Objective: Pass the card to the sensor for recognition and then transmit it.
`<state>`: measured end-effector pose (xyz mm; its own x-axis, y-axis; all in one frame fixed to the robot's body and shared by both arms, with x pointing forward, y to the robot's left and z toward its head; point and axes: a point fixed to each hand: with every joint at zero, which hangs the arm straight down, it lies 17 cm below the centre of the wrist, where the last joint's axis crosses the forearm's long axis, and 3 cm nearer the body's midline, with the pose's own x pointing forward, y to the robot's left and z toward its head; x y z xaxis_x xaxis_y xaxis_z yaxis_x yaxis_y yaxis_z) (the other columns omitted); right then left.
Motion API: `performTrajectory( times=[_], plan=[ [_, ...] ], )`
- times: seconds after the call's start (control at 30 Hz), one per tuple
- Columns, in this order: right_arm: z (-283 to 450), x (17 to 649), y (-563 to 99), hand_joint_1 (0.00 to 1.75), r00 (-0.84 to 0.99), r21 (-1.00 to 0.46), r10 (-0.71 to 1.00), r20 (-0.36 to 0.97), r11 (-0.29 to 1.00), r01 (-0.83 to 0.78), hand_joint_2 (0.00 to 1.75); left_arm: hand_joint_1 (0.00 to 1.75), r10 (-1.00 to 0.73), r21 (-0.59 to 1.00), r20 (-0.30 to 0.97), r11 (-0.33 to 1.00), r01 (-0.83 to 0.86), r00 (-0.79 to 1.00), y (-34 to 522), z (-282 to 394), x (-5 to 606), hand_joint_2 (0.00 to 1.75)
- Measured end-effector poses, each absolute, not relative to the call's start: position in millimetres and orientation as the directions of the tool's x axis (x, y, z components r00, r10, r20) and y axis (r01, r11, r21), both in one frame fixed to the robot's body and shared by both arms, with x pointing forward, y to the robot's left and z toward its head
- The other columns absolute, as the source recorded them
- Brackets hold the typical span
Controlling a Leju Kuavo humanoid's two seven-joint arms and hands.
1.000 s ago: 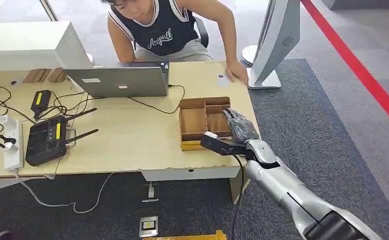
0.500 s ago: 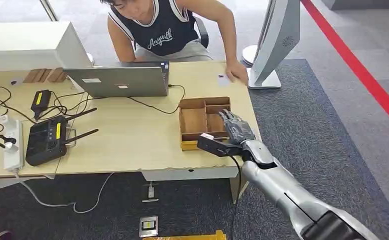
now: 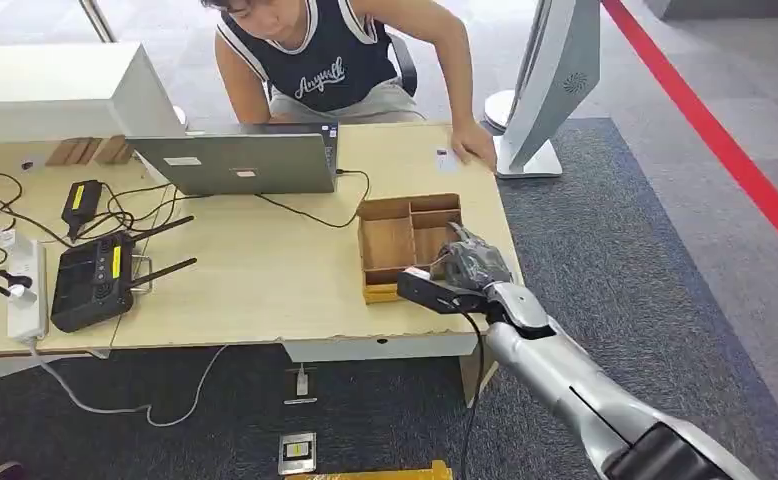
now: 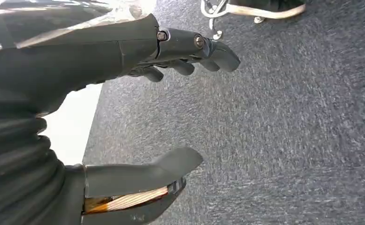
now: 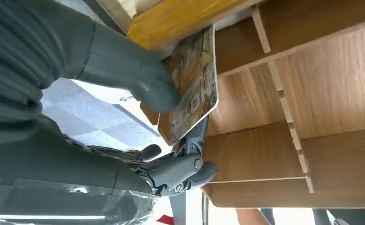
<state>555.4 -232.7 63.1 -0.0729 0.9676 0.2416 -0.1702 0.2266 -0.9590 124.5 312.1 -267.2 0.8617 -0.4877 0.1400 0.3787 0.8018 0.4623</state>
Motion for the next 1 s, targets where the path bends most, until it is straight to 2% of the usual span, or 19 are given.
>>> performTrajectory(
  times=[0.63,0.8,1.0],
  plan=[
    [63,555,-240,1.75,-0.059,-0.96,0.968,0.244,0.233,-0.156,1.75,0.0,-0.489,0.459,0.144,0.803,0.379,0.86,311,-267,125,1.75],
    [87,561,-241,1.75,-0.06,-0.961,0.961,0.271,0.267,-0.064,1.75,0.0,-0.489,0.461,0.144,0.803,0.379,0.861,311,-267,125,1.75],
    [165,584,-255,1.75,-0.05,-0.941,0.948,0.314,0.318,0.113,1.75,0.0,-0.493,0.464,0.154,0.801,0.378,0.856,310,-267,127,1.75]
  ],
)
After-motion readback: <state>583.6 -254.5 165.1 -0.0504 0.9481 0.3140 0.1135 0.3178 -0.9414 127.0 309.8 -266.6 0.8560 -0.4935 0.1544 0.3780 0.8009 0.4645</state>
